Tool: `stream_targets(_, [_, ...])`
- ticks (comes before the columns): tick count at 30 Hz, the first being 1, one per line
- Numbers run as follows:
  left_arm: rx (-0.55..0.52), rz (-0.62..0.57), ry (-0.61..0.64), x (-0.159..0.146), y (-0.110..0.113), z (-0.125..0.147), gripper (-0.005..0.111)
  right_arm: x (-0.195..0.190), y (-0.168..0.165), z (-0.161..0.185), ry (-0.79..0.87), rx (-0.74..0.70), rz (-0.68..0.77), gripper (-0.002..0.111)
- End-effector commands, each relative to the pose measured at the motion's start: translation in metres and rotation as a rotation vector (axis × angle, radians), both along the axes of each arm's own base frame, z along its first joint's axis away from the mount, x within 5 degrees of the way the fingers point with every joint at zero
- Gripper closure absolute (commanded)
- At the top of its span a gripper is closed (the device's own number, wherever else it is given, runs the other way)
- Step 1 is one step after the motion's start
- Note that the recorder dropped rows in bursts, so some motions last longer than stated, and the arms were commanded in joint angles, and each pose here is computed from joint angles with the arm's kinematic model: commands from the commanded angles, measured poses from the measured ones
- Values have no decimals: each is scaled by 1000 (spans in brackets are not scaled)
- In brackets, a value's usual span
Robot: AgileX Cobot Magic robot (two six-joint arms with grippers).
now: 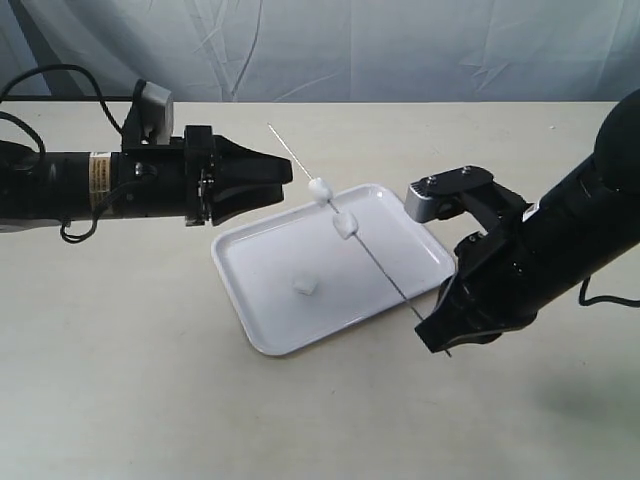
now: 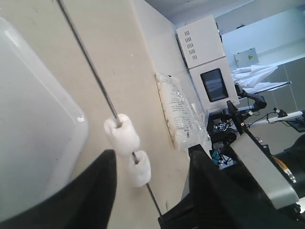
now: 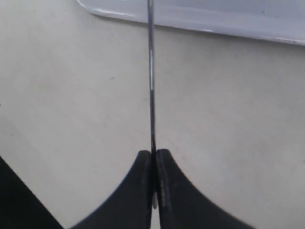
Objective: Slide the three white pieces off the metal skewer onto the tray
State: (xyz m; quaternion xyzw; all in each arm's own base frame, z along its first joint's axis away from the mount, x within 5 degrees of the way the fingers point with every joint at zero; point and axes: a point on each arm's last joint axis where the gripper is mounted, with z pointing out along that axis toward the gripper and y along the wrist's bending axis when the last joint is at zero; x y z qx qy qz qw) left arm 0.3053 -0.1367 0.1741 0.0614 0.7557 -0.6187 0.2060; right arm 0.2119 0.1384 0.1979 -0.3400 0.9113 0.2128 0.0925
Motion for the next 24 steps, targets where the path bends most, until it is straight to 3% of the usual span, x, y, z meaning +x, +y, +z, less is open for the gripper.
stream_targets(1, [-24, 14, -7, 1, 0, 5, 60, 0, 5, 3, -18, 80, 21, 109])
stream_targets(17, [-34, 28, -5, 3, 0, 6, 60, -5, 11, 7, 9, 160, 90, 109])
stream_targets(24, [-13, -1, -7, 0, 0, 4, 66, -7, 12, 8, 22, 175, 106, 109])
